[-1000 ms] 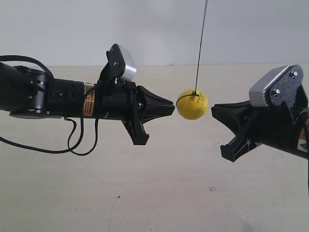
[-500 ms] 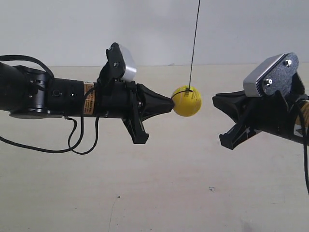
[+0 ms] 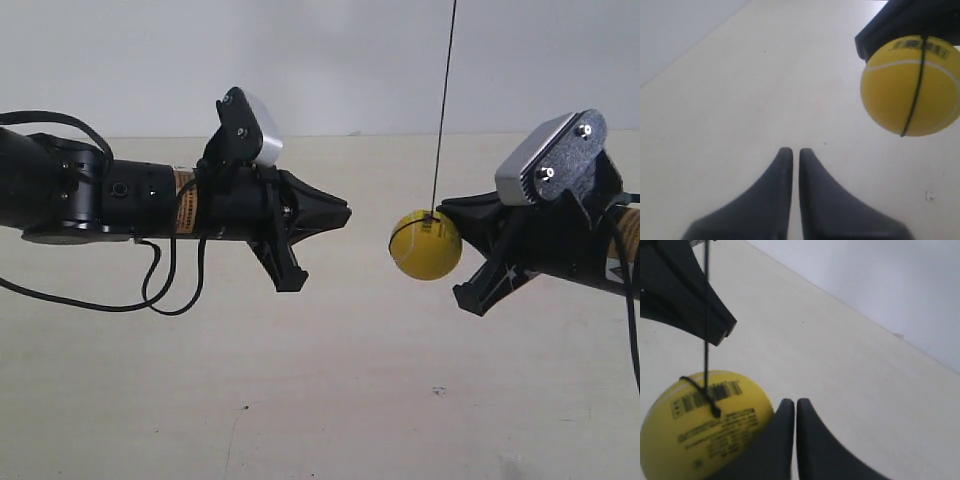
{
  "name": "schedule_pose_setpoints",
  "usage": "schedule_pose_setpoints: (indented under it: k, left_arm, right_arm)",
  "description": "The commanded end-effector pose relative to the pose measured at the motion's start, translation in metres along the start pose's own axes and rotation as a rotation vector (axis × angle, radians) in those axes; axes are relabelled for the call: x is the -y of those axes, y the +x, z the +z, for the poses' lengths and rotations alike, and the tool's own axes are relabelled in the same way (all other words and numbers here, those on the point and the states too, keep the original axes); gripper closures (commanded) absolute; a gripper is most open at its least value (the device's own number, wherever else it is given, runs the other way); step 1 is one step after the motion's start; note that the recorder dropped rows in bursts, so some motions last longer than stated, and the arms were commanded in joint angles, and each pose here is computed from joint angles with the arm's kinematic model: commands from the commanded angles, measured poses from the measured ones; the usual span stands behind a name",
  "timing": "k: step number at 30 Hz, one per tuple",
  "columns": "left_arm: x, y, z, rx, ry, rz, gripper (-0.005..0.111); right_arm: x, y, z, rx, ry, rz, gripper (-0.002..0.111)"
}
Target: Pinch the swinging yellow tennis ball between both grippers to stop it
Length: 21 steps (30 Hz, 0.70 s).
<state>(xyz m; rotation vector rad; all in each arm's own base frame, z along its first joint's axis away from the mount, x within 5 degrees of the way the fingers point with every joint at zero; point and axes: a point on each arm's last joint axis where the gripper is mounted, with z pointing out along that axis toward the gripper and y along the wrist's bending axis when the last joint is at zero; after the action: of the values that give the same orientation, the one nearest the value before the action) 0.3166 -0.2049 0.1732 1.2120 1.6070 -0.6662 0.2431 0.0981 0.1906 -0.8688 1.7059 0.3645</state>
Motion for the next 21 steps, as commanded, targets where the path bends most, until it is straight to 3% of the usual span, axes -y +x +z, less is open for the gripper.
schedule_pose_setpoints:
  k: [1, 9, 21]
  left_arm:
    - [0.0036, -0.0104, 0.0024, 0.012, 0.089, -0.01, 0.102]
    - [0.0101, -0.0167, 0.0019, 0.031, 0.196, 0.011, 0.102]
    - [0.0115, -0.0189, 0.0018, 0.006, 0.244, 0.026, 0.102]
  right_arm:
    - [-0.0018, -0.0019, -0.0001, 0.007, -0.024, -0.006, 0.108]
    - [-0.0043, -0.0011, -0.0002, -0.001, -0.052, -0.016, 0.108]
    - [-0.0069, -0.0051, 0.0019, -0.012, -0.121, -0.041, 0.108]
